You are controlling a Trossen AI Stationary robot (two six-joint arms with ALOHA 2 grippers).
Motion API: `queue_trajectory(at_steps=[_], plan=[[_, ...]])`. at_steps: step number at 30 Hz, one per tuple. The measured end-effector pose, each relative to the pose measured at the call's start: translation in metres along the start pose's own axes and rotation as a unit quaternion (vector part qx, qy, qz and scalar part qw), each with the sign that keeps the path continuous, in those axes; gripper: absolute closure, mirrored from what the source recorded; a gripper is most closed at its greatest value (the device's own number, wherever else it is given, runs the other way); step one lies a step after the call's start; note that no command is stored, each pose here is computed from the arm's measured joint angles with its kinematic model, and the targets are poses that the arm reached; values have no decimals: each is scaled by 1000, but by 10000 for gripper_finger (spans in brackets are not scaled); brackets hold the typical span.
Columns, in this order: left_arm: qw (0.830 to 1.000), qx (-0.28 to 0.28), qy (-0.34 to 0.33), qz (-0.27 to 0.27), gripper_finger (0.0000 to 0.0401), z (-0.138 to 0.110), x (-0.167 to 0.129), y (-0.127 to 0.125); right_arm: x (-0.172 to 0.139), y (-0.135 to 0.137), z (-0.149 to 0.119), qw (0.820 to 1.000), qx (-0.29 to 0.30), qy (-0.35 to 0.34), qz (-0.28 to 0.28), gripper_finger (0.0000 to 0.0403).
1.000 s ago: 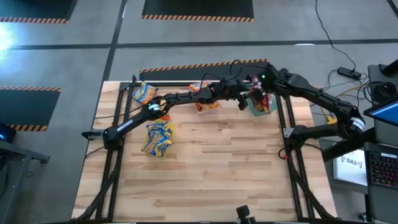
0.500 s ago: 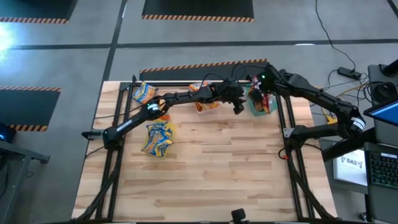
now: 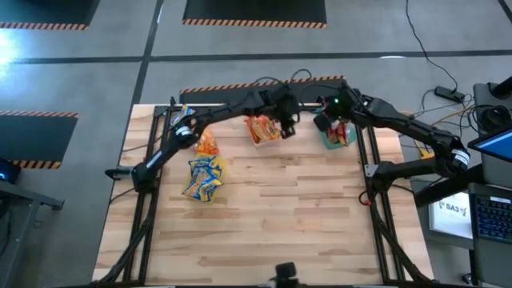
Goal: Sort Maruchan noodles
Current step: Put the orange noodle pack into the transparent bin
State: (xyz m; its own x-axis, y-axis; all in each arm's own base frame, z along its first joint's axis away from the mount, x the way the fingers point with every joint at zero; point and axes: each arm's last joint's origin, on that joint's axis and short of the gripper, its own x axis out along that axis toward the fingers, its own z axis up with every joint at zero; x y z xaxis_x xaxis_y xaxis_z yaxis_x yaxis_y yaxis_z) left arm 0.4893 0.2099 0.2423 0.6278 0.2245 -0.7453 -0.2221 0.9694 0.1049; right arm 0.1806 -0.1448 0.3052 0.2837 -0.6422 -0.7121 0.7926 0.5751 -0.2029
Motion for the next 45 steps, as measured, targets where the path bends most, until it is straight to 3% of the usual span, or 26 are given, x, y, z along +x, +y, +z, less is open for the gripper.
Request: queue_trajectory(at_steps=[8, 12, 16, 20, 27, 37, 45], plan=[[997, -30, 69, 15, 265, -12, -51, 30, 16, 13, -6, 999, 3, -36, 38, 346], [993, -47, 89, 58, 265, -25, -91, 42, 25, 17, -11, 998, 6, -41, 52, 346], [989, -74, 105, 72, 265, -57, -124, 42, 30, 19, -16, 998, 5, -42, 54, 346], [988, -102, 72, 92, 265, -96, -158, 30, 36, 21, -20, 997, 9, -55, 55, 346], [970, -180, 14, 163, 265, -174, -201, 3, 44, 24, -30, 996, 9, -56, 67, 346], [946, -264, 5, 188, 265, -250, -219, -23, 47, 24, -36, 997, 3, -41, 65, 346], [944, -273, 7, 184, 265, -272, -221, -31, 47, 24, -38, 998, 10, -33, 60, 346]])
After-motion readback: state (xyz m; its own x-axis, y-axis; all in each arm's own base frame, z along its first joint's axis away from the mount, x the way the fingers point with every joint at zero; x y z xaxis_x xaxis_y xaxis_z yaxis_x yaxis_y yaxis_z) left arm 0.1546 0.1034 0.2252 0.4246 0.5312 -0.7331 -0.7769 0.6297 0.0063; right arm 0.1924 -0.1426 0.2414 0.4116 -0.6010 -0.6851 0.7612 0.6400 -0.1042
